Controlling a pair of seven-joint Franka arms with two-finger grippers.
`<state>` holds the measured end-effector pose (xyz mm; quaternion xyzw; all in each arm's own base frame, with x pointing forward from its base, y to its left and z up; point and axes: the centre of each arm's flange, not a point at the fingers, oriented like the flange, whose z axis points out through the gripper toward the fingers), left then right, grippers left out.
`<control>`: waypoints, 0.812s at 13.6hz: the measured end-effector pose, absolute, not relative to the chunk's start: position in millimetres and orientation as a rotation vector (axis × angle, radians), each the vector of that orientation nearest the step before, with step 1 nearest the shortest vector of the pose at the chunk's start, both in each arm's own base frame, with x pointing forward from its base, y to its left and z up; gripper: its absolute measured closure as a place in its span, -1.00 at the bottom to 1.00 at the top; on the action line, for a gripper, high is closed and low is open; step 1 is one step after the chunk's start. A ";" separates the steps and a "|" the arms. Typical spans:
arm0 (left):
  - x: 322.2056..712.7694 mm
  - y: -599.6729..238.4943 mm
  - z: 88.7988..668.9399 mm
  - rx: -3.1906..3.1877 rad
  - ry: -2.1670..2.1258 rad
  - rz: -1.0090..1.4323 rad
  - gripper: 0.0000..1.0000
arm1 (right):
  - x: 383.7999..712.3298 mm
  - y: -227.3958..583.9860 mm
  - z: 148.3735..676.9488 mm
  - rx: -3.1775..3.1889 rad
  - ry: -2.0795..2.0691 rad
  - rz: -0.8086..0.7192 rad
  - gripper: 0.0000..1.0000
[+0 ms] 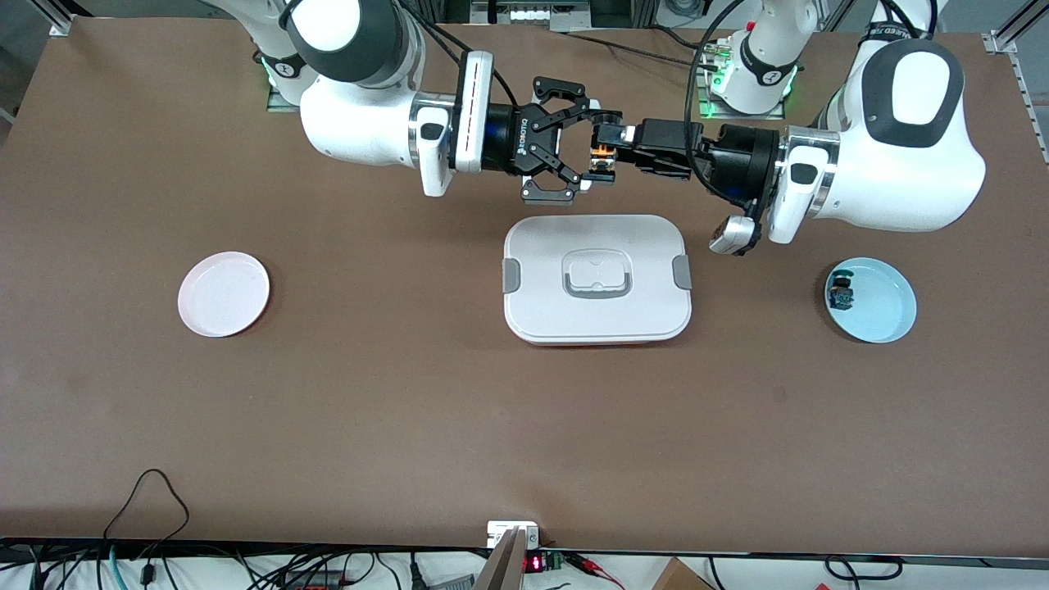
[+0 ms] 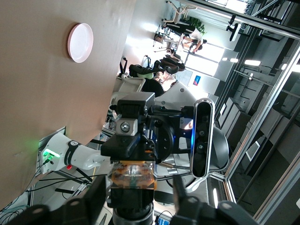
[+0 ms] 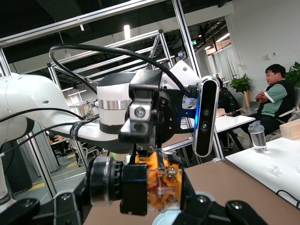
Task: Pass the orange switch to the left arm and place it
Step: 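Close the left gripper on the switch held by the right gripper, then open the right gripper and pull back while the left gripper withdraws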
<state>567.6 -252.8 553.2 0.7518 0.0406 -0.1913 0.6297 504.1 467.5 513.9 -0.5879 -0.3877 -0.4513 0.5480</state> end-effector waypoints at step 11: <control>568.1 -252.1 550.3 1.726 0.091 -0.437 0.15 | 504.0 467.6 513.1 -1.392 -0.917 -1.069 -1.00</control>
